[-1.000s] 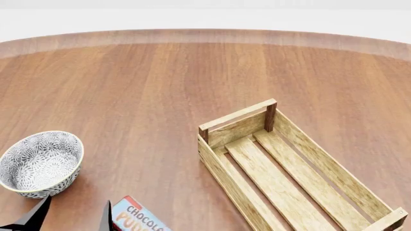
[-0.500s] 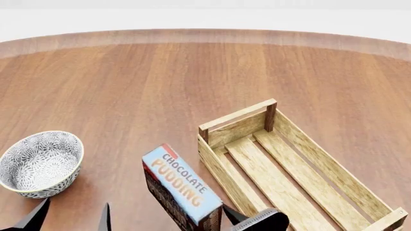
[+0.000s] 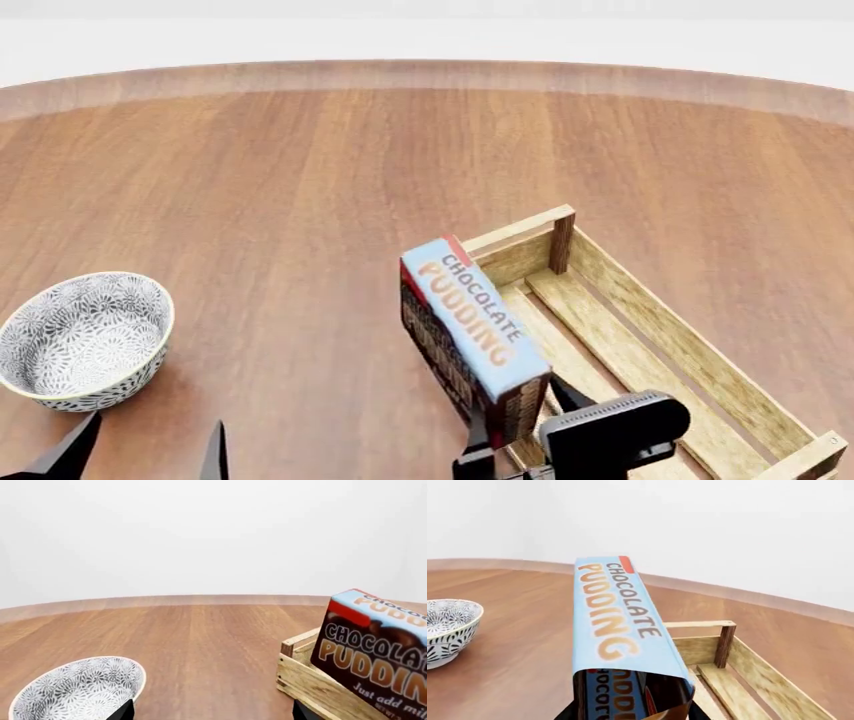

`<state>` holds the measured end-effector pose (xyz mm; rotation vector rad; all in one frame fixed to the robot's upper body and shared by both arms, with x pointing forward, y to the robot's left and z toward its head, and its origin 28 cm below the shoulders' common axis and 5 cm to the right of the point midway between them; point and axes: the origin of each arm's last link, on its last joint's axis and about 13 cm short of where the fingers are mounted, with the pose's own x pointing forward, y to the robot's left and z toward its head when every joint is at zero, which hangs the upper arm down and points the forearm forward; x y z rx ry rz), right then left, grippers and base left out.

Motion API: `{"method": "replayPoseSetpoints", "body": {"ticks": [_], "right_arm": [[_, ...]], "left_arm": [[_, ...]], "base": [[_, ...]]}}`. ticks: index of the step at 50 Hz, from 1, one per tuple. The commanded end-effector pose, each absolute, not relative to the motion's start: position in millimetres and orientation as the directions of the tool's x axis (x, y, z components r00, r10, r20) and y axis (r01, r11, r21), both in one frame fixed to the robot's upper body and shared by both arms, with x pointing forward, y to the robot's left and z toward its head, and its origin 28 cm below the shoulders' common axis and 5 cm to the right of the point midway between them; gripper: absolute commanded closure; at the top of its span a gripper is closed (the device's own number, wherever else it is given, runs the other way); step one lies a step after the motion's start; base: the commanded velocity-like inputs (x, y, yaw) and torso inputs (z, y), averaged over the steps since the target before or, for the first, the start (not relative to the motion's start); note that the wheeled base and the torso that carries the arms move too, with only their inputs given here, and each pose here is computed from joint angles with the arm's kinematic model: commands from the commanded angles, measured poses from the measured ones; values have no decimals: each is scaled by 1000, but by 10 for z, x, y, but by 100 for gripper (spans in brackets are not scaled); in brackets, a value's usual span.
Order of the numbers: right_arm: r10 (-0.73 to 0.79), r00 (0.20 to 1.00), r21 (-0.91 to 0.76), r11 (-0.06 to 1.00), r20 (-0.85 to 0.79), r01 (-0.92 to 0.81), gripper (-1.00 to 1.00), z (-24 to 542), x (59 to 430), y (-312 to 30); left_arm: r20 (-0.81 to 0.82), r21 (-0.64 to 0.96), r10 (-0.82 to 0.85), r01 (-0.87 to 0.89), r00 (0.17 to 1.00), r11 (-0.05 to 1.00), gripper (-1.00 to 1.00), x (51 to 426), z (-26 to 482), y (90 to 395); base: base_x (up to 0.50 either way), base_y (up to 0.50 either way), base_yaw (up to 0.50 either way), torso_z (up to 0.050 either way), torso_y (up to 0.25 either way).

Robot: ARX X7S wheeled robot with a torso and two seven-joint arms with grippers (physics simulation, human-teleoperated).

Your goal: Pick up the chocolate pudding and put it in the tray.

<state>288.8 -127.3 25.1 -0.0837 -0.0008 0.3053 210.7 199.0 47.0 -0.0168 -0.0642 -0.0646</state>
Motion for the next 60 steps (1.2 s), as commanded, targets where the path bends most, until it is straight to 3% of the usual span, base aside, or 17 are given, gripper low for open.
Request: {"method": "replayPoseSetpoints", "body": {"ticks": [1,60], "right_arm": [[226,974,-103,969,0,-225,100,277,2956,-1429],[-60,997,-133,990,-40,54,100,-71,2977,-1935]], "left_arm": [[64,-16,-60,62,996,998,-100,2111,459,1998],[47,-32,-58,59,997,998,-100,2094,358,2001]], "base": [[0,0,0,0,10],[0,0,0,0,0]]}}
